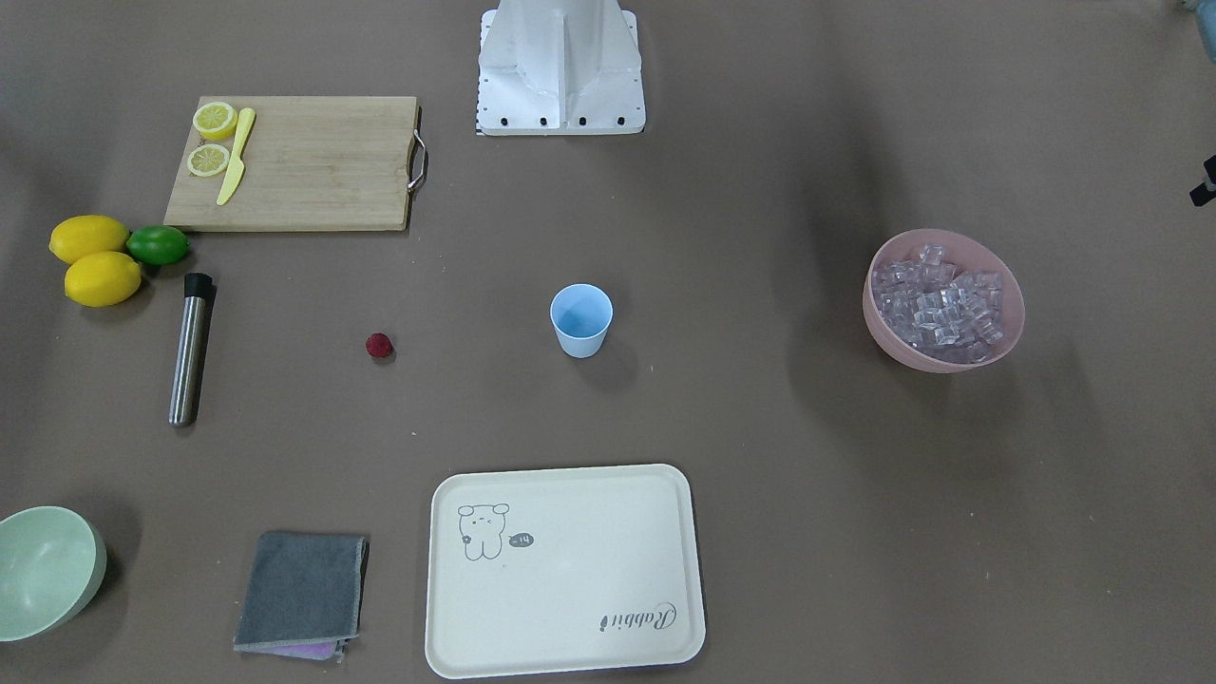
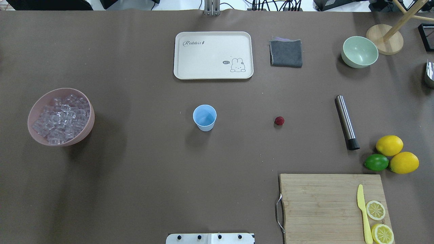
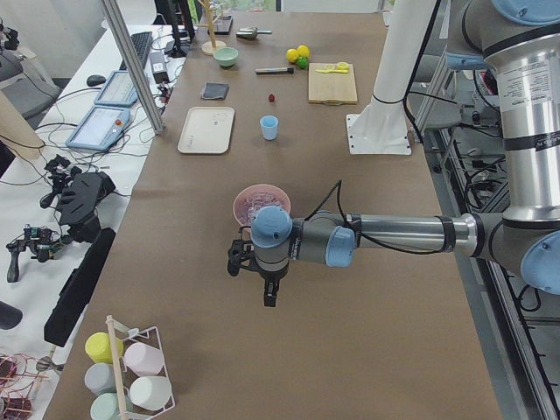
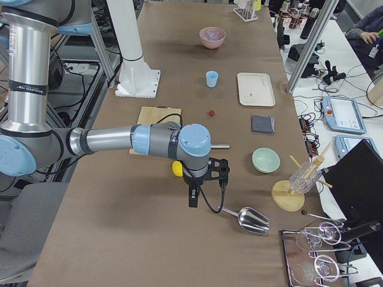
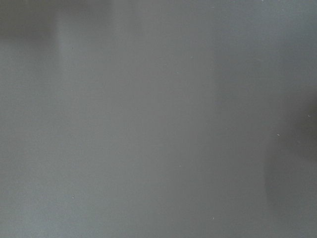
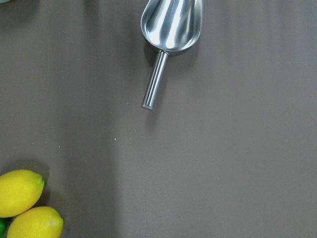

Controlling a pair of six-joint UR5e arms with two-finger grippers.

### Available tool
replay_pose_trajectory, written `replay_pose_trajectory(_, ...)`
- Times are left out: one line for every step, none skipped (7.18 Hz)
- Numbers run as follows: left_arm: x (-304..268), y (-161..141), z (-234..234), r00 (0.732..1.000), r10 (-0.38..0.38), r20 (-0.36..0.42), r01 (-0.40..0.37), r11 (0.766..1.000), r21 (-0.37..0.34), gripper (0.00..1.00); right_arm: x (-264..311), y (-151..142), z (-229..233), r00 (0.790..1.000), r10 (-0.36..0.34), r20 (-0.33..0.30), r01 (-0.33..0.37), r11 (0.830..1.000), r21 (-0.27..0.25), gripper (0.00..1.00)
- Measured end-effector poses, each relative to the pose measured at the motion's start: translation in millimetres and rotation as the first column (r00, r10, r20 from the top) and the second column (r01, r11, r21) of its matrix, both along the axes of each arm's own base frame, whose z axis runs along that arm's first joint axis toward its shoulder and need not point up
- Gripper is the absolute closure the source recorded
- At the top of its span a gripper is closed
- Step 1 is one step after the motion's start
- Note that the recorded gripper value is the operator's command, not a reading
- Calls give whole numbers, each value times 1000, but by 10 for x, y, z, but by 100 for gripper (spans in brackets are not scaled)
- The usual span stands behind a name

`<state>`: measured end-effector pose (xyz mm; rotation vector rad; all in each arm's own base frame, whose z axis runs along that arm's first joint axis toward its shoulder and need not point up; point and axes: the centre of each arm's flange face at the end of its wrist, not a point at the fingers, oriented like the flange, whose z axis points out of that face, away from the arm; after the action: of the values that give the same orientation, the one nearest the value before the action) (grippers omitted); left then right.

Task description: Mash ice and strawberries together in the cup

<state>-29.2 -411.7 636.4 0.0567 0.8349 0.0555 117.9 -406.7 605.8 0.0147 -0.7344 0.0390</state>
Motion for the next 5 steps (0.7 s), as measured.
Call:
replay_pose_trajectory(0, 10, 8, 1000, 0, 0, 0, 1000, -2, 1, 1, 2, -1, 1000, 1, 0, -1, 1000, -1, 0)
replay_pose_trajectory(-1, 24, 17, 1000, 0, 0, 0, 1000, -4, 1, 2, 2, -13, 1000, 1, 0, -1, 1000, 1, 0)
replay_pose_trajectory(-1, 30, 20, 1000, 0, 0, 0, 1000, -5, 1, 2, -3, -29, 1000, 1, -1, -1, 1000, 5, 0)
replay_pose_trajectory(-1, 32, 22, 1000, 0, 0, 0, 1000, -6, 1, 2, -5, -37, 1000, 1, -1, -1, 1000, 7, 0)
replay_pose_trajectory(0, 19, 15, 1000, -1, -1, 1, 1000, -5, 1, 2, -13, -53, 1000, 0, -1, 0, 1000, 11, 0)
